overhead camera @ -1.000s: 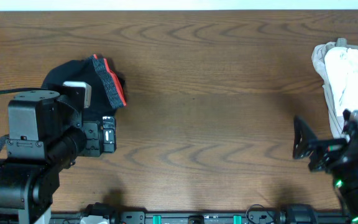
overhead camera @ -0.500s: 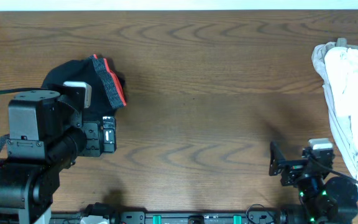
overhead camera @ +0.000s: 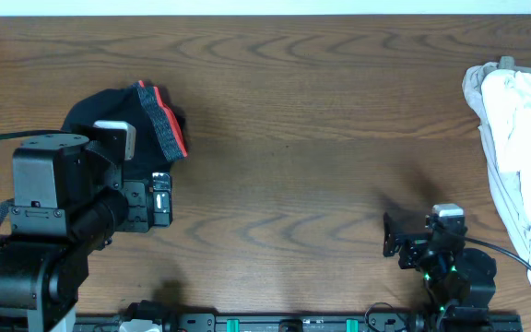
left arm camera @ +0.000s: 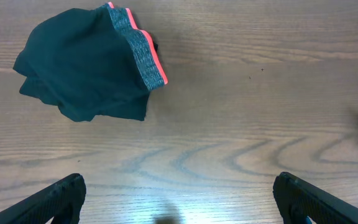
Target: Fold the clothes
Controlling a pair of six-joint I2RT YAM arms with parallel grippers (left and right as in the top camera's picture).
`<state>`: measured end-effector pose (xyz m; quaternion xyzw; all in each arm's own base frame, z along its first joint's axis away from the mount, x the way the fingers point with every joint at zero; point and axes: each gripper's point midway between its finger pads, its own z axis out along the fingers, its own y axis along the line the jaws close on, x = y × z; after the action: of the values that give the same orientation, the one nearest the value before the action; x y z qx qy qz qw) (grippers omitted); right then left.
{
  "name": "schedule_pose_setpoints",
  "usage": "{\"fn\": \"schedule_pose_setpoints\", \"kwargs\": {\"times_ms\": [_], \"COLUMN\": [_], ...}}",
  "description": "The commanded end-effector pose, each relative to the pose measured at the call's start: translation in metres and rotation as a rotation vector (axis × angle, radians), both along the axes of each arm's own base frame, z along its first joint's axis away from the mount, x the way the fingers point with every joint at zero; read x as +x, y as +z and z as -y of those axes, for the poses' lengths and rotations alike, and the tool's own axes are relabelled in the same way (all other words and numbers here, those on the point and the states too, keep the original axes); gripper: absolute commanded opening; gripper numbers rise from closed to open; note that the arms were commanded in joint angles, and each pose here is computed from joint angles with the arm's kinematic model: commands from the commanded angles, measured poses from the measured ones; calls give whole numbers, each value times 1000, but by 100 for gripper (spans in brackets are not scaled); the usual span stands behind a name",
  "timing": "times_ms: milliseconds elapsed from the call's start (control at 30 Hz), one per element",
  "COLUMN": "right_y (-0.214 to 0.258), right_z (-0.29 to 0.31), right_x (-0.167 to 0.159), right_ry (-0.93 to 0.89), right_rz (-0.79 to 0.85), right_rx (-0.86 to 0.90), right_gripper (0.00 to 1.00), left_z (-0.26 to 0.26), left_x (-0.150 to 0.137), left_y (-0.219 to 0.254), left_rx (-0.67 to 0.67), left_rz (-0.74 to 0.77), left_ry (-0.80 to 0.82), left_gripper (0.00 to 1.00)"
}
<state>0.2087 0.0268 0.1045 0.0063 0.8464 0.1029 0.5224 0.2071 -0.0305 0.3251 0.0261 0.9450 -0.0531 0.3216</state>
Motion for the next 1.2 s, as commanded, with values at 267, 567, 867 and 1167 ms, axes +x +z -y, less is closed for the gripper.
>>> {"fn": "schedule_pose_setpoints", "kwargs": {"times_ms": [267,567,867,1167], "right_y": [5,5,5,5], "right_z": [-3,-3,-3,-3], "right_x": [2,2,2,2], "right_ry": [-11,-11,-11,-11], "right_rz": [13,14,13,14], "right_rx": [78,78,78,78], "right_gripper": [99,99,99,99], "left_z": [-1,-1,-9,-12], "left_x": [0,0,-8,1], "left_y": [0,0,17,-5], "left_rx": [6,6,63,13], "left_rz": [0,0,123,437], "left_ry": [8,8,-7,27], "left_gripper": [98,98,98,98]}}
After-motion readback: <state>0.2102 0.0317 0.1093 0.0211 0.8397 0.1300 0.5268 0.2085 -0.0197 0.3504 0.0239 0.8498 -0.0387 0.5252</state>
